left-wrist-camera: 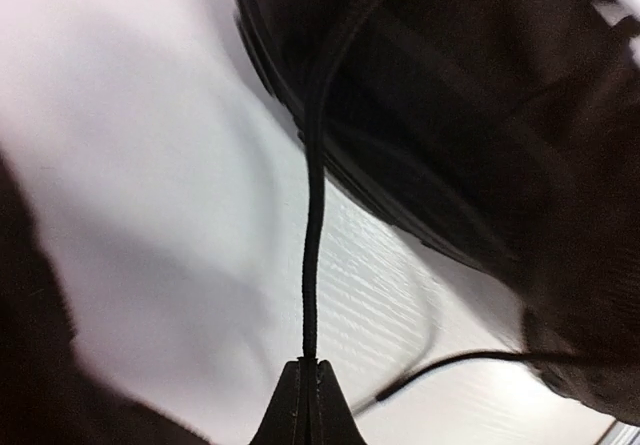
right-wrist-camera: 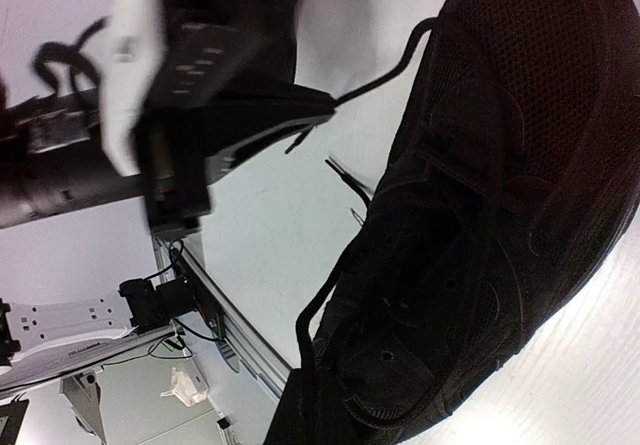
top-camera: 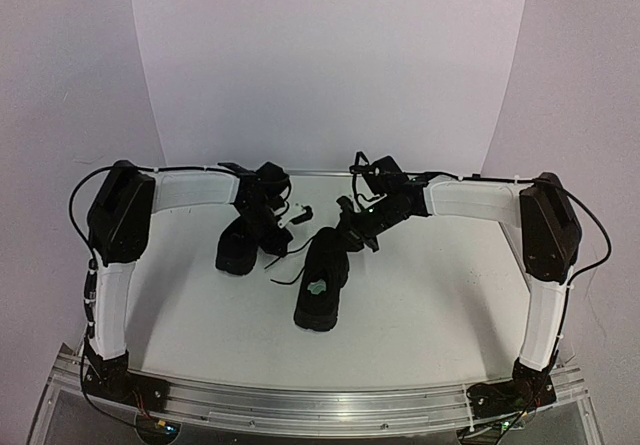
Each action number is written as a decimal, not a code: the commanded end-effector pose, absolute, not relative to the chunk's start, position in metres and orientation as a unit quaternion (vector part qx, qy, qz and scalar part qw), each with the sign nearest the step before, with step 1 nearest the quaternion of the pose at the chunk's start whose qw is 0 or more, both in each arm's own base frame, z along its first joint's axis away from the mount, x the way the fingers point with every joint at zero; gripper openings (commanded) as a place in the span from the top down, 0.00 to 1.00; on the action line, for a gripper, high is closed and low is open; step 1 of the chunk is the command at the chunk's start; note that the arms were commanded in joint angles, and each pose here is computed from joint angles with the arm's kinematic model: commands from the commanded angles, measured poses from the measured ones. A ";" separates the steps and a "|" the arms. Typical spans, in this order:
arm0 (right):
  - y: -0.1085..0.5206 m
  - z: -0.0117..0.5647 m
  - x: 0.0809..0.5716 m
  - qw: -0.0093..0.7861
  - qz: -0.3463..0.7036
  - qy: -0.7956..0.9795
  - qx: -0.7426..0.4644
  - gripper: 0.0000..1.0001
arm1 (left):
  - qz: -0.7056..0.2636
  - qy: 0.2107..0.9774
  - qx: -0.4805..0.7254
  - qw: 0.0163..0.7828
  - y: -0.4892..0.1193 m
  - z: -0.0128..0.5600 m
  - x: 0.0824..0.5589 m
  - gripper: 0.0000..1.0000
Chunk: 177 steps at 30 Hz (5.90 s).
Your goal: Tie the shoes
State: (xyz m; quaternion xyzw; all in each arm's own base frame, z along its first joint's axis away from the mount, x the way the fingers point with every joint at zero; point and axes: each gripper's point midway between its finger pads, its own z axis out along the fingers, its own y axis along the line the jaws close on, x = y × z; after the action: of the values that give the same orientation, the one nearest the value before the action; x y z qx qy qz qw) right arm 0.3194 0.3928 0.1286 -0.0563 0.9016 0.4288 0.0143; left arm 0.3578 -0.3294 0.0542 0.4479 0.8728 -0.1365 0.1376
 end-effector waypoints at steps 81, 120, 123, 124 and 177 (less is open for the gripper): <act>0.451 0.152 0.315 0.023 0.461 0.880 -0.111 0.81 | -0.289 0.820 0.304 0.389 -0.337 0.216 0.302 0.54; 0.338 0.304 0.321 0.322 0.352 0.870 -0.122 0.02 | -0.301 0.751 0.444 0.385 -0.328 0.261 0.275 0.00; 0.343 0.289 0.332 0.294 0.367 0.872 -0.134 0.02 | -0.299 0.741 0.490 0.347 -0.331 0.248 0.263 0.00; 0.349 0.280 0.333 0.281 0.366 0.874 -0.153 0.02 | -0.297 0.735 0.502 0.345 -0.331 0.244 0.261 0.01; 0.401 0.112 0.346 0.055 0.252 0.900 -0.352 0.74 | -0.306 0.668 0.567 0.372 -0.346 0.232 0.258 0.27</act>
State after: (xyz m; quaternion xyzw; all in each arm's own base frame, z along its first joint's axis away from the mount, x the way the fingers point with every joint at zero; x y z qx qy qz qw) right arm 0.3475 0.3954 0.1048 -0.3334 0.9071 0.2528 0.0459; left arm 0.2527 -0.3367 0.2102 0.5684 0.6874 -0.2933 0.3441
